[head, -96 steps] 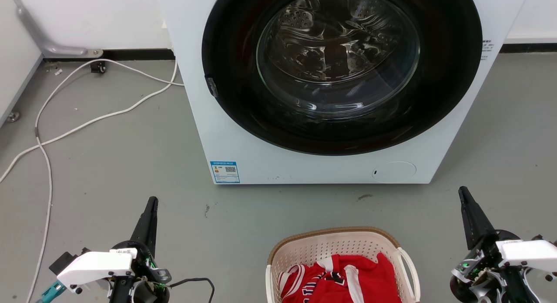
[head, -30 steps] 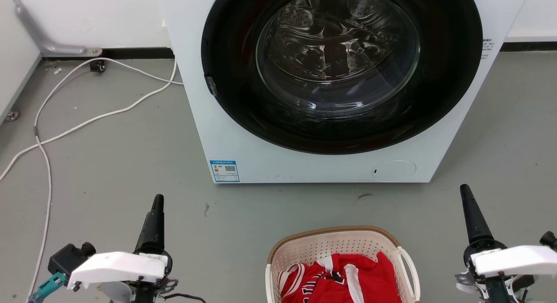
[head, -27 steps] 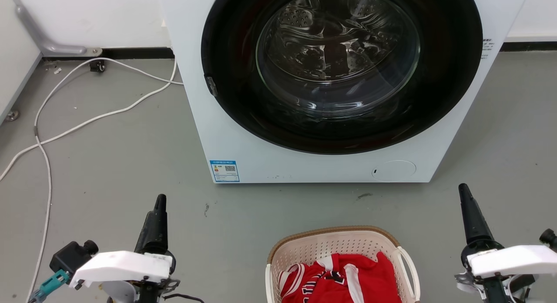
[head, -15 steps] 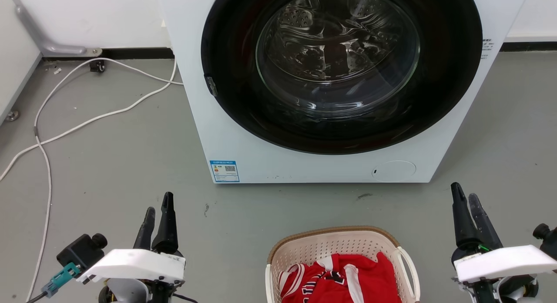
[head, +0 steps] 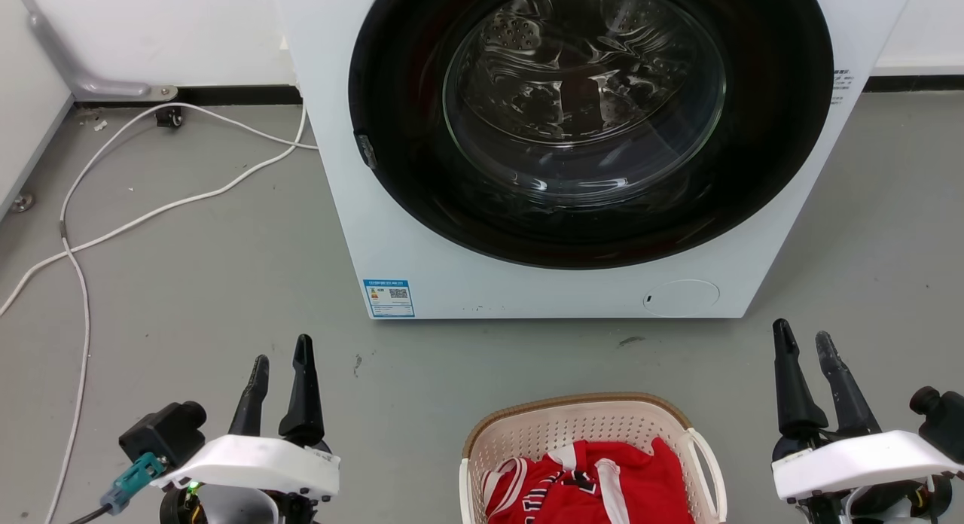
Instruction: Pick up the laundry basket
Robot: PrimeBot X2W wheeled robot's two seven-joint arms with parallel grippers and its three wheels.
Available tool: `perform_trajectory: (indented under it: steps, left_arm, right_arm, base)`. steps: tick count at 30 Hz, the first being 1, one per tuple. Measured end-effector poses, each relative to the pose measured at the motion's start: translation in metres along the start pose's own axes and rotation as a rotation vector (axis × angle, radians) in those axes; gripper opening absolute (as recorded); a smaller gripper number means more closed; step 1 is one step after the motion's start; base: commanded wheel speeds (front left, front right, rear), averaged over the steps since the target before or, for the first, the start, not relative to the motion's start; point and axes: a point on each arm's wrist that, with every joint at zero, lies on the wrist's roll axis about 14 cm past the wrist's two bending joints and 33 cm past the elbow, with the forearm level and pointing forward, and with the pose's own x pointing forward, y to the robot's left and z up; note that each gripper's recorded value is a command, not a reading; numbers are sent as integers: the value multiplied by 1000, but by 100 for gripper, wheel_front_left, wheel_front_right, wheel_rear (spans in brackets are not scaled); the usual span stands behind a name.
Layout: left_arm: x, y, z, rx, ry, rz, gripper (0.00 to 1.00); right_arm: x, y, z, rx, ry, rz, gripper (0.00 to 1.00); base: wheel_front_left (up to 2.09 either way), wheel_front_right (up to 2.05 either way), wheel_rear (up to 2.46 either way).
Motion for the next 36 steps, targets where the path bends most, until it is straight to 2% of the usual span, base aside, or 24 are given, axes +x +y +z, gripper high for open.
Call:
perform_trajectory:
  steps: [18, 36]
  left_arm:
    - [-5, -9, -1, 198, -30, -34, 100]
    - [-10, -13, -4, 353, -52, -63, 100]
  right_arm:
    - [-4, 7, 2, -185, -21, 34, 100]
    - [-7, 13, 3, -308, -42, 64, 100]
  base:
    - [0, 0, 0]
    - [0, 0, 0]
